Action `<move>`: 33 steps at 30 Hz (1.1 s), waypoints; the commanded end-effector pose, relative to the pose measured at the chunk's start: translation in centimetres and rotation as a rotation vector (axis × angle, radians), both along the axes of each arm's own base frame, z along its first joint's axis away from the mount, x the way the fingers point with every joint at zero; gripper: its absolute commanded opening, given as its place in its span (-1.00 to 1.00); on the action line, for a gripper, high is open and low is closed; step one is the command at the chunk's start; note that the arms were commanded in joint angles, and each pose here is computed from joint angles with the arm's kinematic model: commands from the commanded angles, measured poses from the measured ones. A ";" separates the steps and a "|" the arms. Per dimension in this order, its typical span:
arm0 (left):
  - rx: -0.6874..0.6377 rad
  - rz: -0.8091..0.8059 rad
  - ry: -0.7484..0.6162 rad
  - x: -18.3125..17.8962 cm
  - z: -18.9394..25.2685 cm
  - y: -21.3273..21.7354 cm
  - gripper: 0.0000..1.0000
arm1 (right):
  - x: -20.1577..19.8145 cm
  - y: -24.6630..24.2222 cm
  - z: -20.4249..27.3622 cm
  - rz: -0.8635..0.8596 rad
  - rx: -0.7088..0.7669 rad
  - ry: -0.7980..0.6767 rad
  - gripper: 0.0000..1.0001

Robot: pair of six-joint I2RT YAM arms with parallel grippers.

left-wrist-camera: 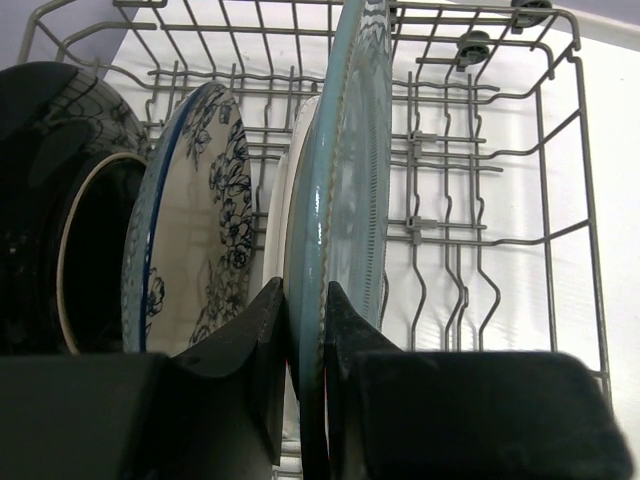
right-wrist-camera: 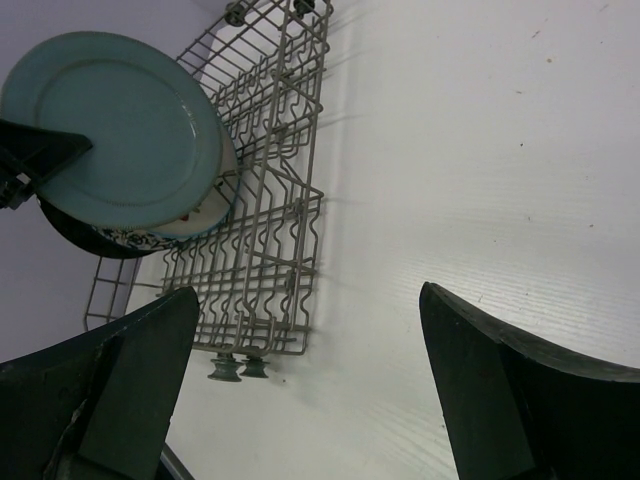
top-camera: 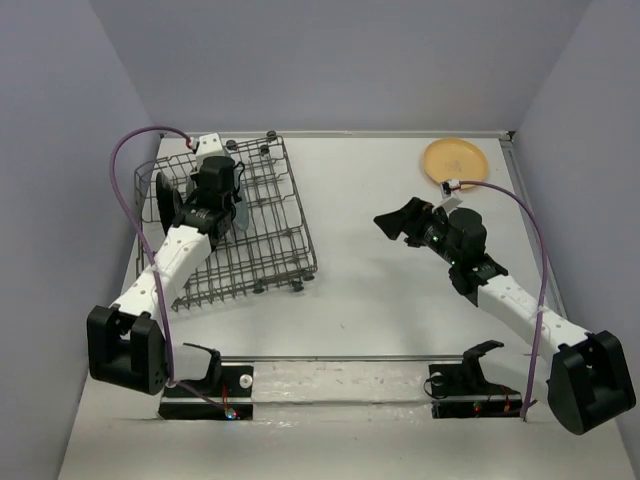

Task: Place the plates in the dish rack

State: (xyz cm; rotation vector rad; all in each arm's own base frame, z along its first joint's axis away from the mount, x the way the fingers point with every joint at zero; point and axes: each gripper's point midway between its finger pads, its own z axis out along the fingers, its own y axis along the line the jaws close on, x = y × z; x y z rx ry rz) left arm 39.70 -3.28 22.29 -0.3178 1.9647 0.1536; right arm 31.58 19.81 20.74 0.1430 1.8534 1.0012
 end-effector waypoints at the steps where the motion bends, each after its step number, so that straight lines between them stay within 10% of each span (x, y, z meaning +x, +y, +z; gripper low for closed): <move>1: -0.003 0.103 -0.142 -0.1 4.5 1.9 -0.89 | 0.0 0.0 0.8 0.006 -0.010 -0.050 0.93; 20: -0.010 0.057 -0.326 -2.6 13.4 -0.8 -0.89 | 0.0 0.3 0.7 0.031 -0.021 -0.049 0.93; 33: 0.165 0.080 -0.164 0.5 9.4 -4.0 -0.89 | 0.1 0.3 0.4 0.030 -0.026 -0.043 0.92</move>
